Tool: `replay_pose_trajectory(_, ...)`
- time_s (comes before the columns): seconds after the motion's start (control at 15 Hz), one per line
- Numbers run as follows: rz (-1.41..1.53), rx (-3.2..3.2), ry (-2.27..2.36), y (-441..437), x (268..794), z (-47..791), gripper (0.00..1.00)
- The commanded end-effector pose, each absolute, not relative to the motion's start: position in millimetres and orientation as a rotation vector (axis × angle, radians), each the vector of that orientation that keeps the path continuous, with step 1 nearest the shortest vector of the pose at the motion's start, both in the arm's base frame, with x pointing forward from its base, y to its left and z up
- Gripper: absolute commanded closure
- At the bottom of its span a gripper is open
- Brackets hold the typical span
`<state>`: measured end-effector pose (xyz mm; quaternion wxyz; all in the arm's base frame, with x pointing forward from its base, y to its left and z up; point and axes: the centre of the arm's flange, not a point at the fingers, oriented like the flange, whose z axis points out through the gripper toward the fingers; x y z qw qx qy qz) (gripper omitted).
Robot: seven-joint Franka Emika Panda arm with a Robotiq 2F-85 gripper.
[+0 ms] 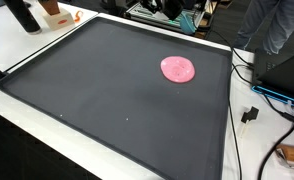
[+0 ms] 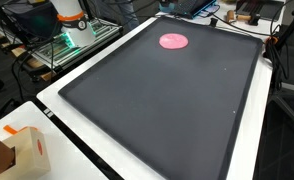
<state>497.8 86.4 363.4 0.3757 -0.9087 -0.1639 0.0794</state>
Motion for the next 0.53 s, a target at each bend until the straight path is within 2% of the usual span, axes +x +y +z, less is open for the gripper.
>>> replay_pose_trajectory(0.0,0.193,-2.265,-0.446,75.1,490.1,340.4,0.74)
replay_pose_trajectory(0.47,0.077,-2.28,-0.404,62.7,486.4,300.8,0.74)
